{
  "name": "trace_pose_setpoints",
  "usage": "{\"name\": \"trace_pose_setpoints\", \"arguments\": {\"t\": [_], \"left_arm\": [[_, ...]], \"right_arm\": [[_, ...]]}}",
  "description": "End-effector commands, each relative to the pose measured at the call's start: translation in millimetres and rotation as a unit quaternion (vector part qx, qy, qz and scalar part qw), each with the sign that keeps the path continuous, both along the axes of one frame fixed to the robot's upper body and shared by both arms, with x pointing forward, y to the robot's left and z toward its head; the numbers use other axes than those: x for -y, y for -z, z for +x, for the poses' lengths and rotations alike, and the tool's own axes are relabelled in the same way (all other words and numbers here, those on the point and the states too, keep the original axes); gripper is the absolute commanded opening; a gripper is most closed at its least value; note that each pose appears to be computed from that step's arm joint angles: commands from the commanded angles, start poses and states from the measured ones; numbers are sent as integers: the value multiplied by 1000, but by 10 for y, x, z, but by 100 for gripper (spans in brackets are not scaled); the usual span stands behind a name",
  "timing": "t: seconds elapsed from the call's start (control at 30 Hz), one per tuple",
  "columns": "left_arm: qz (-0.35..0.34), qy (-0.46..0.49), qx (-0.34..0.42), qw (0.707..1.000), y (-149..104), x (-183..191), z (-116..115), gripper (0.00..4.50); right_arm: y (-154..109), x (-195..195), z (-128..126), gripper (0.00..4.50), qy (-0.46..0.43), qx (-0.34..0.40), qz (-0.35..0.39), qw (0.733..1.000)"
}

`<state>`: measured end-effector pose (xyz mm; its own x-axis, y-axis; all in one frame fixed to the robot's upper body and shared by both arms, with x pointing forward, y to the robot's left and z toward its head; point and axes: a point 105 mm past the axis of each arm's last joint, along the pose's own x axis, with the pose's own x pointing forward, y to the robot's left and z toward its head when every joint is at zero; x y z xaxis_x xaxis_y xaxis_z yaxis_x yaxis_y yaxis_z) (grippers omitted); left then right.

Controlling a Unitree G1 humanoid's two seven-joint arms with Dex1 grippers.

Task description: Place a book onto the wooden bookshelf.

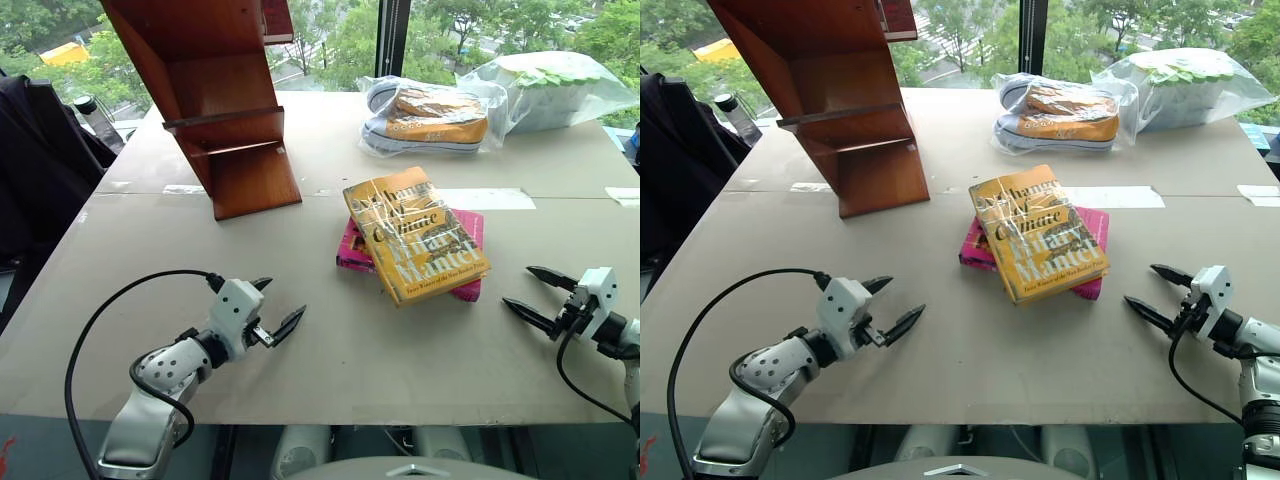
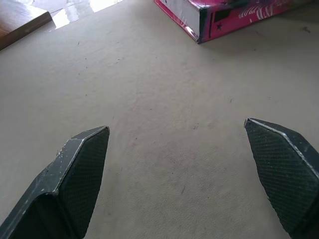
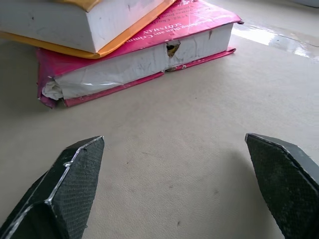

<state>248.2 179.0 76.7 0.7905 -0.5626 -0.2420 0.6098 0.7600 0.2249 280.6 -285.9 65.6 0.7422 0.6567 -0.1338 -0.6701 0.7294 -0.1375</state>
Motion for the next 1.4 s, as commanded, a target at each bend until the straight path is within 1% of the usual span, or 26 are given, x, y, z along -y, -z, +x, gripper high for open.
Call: {"name": "trace_pose_setpoints", "arguments": {"t": [0.03,0.13,0.17,0.27,0.4,0.5,0.63,0.7,0.77,0.97,1.13,1.23,1.4], "left_arm": [[-3,27,22,999,-173,-1,-2,447],[-14,61,21,998,-311,23,-23,447],[-8,74,23,997,-366,20,-23,447],[12,94,33,995,-531,-23,25,447],[7,113,45,993,-746,-33,53,447],[7,118,39,992,-815,-32,57,450],[3,124,34,992,-851,-13,45,450],[-1,130,31,991,-863,14,22,450],[-2,132,30,991,-870,30,8,450],[-1,138,25,990,-870,66,-18,450],[-4,142,23,990,-872,76,-51,450],[-26,159,16,987,-863,131,-105,450],[-35,160,14,986,-850,138,-110,450]], "right_arm": [[-242,147,145,450,41,41,-16,998],[-384,217,380,450,102,67,-35,992],[-421,192,478,450,115,68,-40,990],[-533,-2,718,450,114,64,-44,990],[-675,-260,902,450,91,74,-38,992],[-720,-372,1017,367,87,75,-38,993],[-715,-443,1120,171,89,69,-47,992],[-713,-502,1144,81,79,69,-49,993],[-732,-573,1165,5,69,70,-37,995],[-719,-838,1139,5,15,62,-24,998],[-646,-1054,992,5,-42,34,-14,998],[-578,-1219,881,5,-74,16,-4,997],[-581,-1419,783,5,-100,8,16,995]]}}
